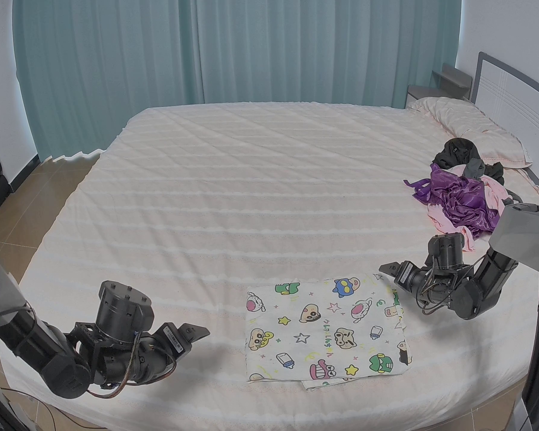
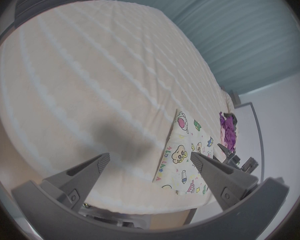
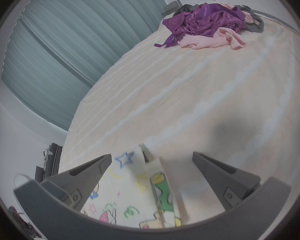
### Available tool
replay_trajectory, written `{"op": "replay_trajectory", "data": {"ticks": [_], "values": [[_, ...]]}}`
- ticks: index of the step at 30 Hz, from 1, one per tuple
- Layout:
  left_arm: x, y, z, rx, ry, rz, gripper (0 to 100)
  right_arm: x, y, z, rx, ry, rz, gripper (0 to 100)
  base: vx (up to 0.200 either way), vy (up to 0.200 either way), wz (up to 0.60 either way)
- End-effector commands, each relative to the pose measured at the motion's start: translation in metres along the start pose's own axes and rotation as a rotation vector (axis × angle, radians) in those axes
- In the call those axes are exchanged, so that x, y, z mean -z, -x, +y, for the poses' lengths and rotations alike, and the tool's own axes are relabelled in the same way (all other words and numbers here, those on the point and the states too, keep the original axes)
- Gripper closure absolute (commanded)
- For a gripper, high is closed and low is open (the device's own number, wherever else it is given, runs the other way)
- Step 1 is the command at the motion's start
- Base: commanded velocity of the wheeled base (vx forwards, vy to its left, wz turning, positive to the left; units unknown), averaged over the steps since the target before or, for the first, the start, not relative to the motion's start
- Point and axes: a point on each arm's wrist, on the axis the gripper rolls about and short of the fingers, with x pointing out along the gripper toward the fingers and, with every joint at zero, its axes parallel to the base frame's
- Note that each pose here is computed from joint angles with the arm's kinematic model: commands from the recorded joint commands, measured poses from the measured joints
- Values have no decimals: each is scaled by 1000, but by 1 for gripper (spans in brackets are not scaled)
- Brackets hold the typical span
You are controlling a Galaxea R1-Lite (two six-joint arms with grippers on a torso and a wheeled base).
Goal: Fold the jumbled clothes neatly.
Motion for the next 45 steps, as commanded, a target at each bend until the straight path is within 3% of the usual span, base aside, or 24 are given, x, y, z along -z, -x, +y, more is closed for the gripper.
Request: {"op": "replay_trajectory", "data": {"ticks": [1,5,11,17,27,45], "values": [[-6,-29,-13,-7,-104,-2,0,12,25,-3,19,13,41,0,0,0,0],[-10,-65,-23,-20,-249,1,0,36,39,-11,34,33,95,0,0,0,0],[-14,-99,-42,20,-280,0,0,60,47,-19,4,71,153,0,0,0,0],[-4,-133,-47,36,-399,16,0,69,50,-24,-63,88,210,0,0,0,0],[8,-141,-54,156,-430,46,0,76,44,-20,-94,154,237,0,0,0,0],[23,-146,-59,190,-461,69,0,84,36,-4,-157,164,236,0,0,0,0]]}}
